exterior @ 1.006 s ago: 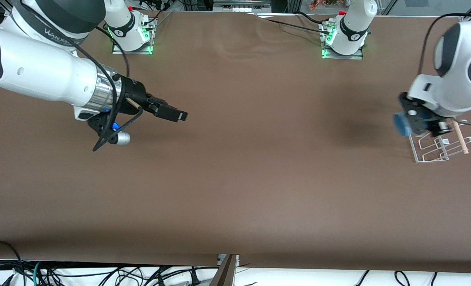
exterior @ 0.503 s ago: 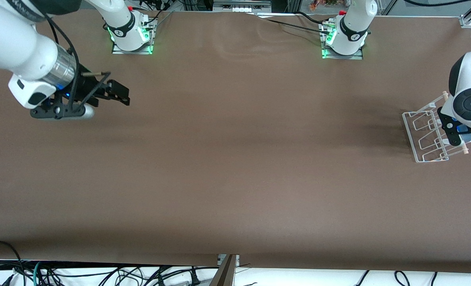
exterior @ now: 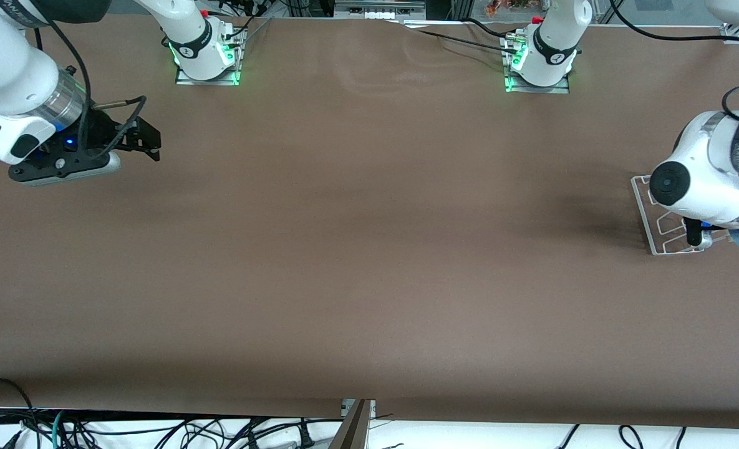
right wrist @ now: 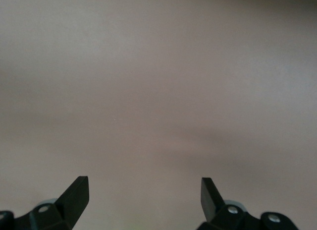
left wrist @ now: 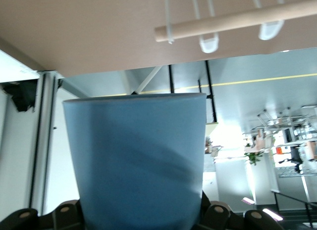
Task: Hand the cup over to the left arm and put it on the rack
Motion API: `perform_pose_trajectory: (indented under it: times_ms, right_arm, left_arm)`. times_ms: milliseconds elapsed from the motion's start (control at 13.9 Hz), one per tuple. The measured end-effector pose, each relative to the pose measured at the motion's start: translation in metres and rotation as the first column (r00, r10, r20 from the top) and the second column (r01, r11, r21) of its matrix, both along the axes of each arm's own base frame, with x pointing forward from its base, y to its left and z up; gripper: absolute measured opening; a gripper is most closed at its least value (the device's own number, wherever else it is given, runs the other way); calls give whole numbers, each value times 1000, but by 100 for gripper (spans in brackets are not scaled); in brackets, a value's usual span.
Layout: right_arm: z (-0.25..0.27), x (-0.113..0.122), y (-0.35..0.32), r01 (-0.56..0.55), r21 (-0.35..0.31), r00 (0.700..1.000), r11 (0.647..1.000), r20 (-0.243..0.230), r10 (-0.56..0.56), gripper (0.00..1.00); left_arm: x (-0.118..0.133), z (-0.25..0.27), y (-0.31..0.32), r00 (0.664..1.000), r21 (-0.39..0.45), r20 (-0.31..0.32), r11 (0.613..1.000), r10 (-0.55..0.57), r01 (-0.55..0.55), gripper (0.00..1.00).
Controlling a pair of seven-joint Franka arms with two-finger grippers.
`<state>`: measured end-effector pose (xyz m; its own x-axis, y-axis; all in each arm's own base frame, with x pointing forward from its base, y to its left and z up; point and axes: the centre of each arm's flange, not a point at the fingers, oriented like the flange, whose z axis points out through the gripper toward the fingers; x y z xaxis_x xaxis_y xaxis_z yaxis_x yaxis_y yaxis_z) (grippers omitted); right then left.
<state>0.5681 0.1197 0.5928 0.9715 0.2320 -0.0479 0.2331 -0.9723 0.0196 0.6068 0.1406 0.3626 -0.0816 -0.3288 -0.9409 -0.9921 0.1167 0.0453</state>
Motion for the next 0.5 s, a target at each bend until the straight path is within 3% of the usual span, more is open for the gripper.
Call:
perform_pose_trajectory:
  times_ms: [503]
  right_arm:
    - [9,-8,-52,67,9,998,998,12,-67,100]
  left_arm:
    - [-23,-56,-4,995,57,80,997,-54,49,72]
